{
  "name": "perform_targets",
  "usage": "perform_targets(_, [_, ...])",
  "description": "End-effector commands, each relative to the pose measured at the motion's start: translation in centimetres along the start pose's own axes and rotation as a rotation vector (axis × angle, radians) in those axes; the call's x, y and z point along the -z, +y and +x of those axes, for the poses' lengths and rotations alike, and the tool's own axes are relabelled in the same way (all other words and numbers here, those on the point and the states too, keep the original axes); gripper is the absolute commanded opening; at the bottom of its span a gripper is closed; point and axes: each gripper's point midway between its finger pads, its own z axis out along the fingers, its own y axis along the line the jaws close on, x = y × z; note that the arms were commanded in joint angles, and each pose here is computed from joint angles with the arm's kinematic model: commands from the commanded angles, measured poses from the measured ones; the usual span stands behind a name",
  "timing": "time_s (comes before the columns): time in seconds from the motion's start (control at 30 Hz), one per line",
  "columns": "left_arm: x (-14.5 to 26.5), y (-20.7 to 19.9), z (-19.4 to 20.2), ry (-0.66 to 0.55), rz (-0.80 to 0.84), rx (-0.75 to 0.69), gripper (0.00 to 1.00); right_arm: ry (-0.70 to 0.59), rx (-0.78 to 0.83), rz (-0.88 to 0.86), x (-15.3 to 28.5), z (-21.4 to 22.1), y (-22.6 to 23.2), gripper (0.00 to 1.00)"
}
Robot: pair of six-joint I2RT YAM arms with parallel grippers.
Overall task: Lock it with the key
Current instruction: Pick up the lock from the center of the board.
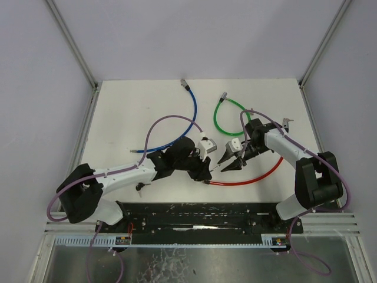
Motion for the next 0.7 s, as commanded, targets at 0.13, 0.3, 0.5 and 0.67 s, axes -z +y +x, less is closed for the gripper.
perform_targets(0.13, [0.50,-1.04,-2.16,-0.098,0.051,-0.063,0.00,-0.013,-0.012,-0.008,-0.69,-0.76,-0.54,0.39])
perform_targets(0.3, [0.61,-1.15,-2.16,-0.101,0.053,-0.065,0.00,-0.002,-0.012,-0.010,-0.81,-0.64,-0.64,0.33])
perform_targets(0.5, [0.58,-1.06,-2.10,-0.106,0.052,-0.065,0.00,0.017,-0.017,0.001,-0.81,-0.25,-0.78,0.23])
perform_targets(0.67, [0.60,-0.97,-2.17,-0.115,0.046,-0.057,0.01,0.023,-0.013,0.012,-0.66,-0.59,-1.05,0.03])
